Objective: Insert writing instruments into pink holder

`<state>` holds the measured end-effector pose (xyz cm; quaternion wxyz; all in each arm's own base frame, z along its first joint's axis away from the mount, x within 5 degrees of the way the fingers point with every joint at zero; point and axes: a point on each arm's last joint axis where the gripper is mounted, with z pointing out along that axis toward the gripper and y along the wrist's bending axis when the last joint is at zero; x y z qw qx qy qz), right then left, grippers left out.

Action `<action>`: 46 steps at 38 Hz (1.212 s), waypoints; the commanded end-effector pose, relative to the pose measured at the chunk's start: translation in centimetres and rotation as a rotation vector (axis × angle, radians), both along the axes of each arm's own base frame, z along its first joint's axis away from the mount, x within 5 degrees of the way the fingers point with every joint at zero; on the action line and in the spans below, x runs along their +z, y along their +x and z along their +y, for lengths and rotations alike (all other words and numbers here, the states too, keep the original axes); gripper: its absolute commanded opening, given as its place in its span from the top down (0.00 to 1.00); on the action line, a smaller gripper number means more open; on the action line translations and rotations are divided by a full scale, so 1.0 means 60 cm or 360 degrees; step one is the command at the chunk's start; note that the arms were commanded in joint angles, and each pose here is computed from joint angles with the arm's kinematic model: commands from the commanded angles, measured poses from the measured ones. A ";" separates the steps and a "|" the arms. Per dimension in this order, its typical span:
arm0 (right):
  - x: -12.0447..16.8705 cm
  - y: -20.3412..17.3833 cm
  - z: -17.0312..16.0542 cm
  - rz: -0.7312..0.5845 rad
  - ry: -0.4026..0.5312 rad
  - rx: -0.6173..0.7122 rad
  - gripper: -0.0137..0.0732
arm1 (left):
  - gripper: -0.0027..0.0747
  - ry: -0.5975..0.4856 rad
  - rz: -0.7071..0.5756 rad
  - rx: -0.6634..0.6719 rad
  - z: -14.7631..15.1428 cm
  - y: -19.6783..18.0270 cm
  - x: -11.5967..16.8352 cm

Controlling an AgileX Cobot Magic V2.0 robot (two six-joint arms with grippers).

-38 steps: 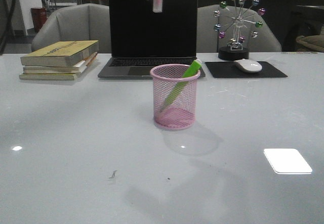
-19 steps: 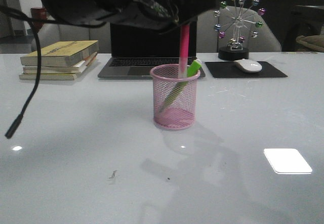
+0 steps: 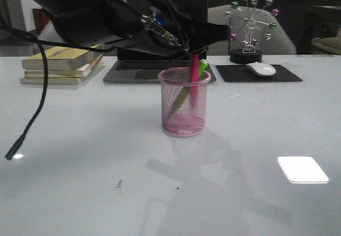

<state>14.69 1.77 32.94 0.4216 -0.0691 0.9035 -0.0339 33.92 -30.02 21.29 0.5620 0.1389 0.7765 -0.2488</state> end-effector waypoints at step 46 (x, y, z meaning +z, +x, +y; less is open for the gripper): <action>0.033 0.008 -0.001 -0.0258 -0.0034 0.0037 0.42 | 0.53 0.0332 -0.0550 0.0448 0.430 -0.302 0.417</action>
